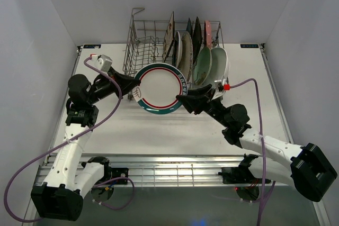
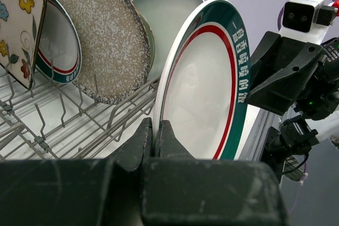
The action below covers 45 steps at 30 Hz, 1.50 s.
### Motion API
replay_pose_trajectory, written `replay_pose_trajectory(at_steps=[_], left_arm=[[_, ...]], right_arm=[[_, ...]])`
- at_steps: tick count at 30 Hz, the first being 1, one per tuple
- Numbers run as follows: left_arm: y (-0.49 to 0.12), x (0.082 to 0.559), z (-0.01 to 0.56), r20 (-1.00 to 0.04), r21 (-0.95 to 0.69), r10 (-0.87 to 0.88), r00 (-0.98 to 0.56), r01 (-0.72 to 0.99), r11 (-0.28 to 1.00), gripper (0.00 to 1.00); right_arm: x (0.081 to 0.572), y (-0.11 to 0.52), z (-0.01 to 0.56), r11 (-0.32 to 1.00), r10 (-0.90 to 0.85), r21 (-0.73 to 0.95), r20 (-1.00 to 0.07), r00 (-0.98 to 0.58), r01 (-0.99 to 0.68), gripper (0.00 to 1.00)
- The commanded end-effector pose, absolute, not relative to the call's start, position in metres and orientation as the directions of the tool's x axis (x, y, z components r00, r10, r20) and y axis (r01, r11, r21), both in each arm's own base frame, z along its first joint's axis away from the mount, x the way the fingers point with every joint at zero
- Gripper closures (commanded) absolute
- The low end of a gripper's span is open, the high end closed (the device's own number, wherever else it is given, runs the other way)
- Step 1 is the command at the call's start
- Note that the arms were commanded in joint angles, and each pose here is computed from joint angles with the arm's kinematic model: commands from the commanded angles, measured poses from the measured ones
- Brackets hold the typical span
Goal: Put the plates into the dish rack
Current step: Pick up the plate from the corner of the board, then insert the plate into the dish rack.
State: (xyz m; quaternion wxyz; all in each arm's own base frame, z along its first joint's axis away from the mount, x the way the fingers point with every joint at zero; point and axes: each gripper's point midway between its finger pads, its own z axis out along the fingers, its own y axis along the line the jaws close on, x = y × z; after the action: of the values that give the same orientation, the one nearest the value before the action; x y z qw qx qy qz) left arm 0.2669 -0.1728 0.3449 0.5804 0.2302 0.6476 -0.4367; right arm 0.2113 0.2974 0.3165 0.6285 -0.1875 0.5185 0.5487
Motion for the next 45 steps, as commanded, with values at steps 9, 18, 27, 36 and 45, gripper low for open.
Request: replay_pose_trajectory(at_steps=[9, 18, 27, 36, 45], left_arm=[[-0.185, 0.265, 0.356, -0.972, -0.222, -0.184, -0.148, 0.841, 0.494, 1.0], [-0.191, 0.259, 0.359, -0.982, -0.174, -0.146, -0.118, 0.868, 0.465, 1.0], [-0.19, 0.264, 0.357, -0.989, -0.138, -0.12, -0.09, 0.864, 0.484, 0.51], [-0.184, 0.27, 0.366, -0.99, -0.121, -0.122, -0.065, 0.835, 0.538, 0.17], [-0.142, 0.286, 0.39, -0.995, -0.018, -0.079, 0.067, 0.641, 0.768, 0.02]], right_arm=[[0.212, 0.283, 0.334, 0.353, 0.56, 0.328, -0.825, -0.083, -0.876, 0.78], [0.216, 0.273, 0.332, 0.381, 0.583, 0.366, -0.808, -0.087, -0.849, 0.92], [0.225, 0.274, 0.339, 0.401, 0.588, 0.401, -0.802, -0.104, -0.824, 0.92], [0.256, 0.29, 0.364, 0.463, 0.564, 0.406, -0.821, -0.092, -0.788, 0.92], [0.297, 0.304, 0.393, 0.568, 0.525, 0.403, -0.849, -0.06, -0.718, 0.92]])
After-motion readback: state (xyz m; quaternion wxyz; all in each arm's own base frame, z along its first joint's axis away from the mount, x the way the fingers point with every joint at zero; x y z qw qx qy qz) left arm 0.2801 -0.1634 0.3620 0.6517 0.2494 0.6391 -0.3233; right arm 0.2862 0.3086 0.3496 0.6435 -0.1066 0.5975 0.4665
